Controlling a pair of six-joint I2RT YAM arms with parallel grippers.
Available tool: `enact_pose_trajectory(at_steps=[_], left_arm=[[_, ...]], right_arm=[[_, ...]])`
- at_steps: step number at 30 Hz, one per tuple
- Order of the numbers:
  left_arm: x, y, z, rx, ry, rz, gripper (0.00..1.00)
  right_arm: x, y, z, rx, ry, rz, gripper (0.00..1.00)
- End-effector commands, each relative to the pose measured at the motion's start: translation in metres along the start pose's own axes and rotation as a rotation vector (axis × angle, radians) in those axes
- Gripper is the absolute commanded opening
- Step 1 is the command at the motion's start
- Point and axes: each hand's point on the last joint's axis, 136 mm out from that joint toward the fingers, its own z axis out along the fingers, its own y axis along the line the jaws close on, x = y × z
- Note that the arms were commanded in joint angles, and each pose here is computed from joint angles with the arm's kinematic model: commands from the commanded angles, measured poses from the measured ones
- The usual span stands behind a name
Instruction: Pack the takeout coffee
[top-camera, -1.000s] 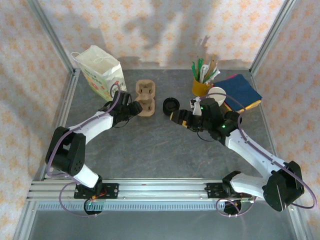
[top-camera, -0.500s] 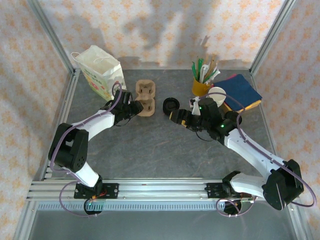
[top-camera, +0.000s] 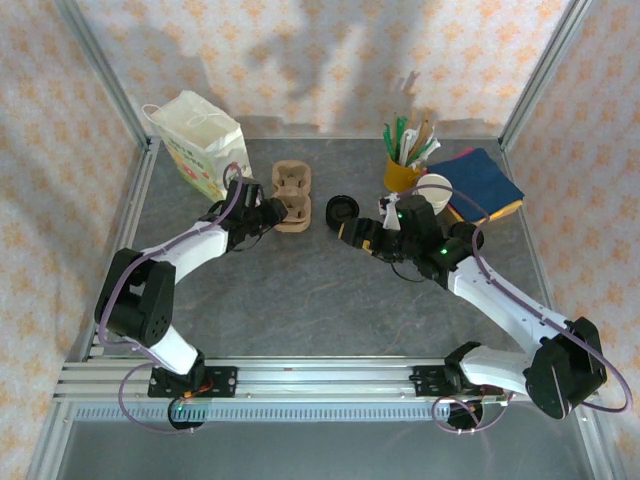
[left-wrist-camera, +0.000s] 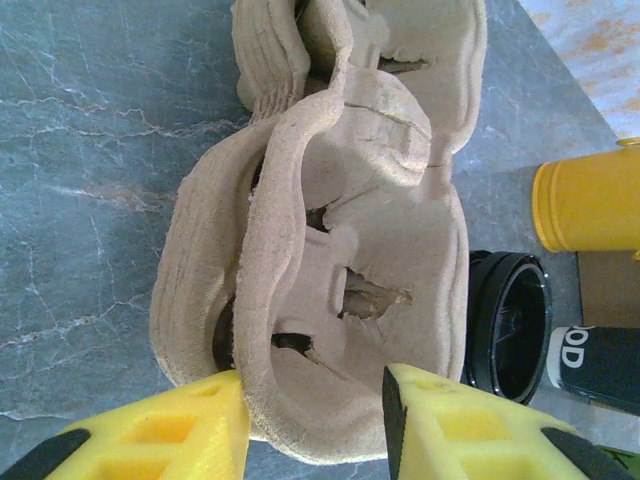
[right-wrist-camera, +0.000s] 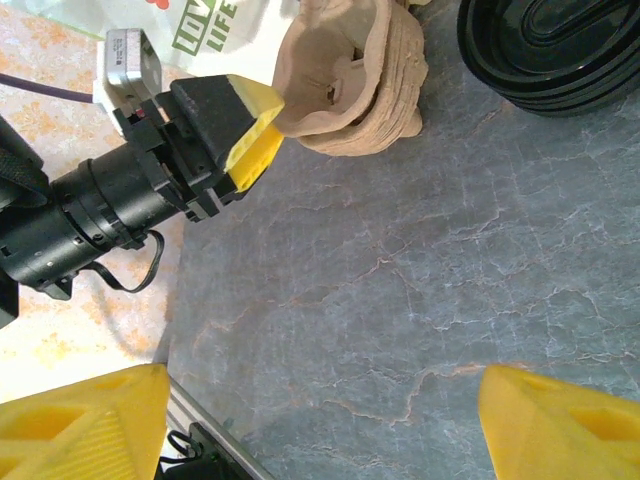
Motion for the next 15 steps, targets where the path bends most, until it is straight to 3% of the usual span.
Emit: enact_pose_trajectory(at_steps=[1, 15], left_arm=[[-0.015, -0.014, -0.012, 0.059, -0.055, -0.007, 0.37], [-0.025, -0.02, -0.018, 0.085, -0.085, -0.011, 0.24]], right_arm=[[-0.005, 0.003, 0.0, 0.01, -0.018, -0.01, 0.8], [-0.004, -0.001, 0.001, 0.023, -0.017, -0.008, 0.8]])
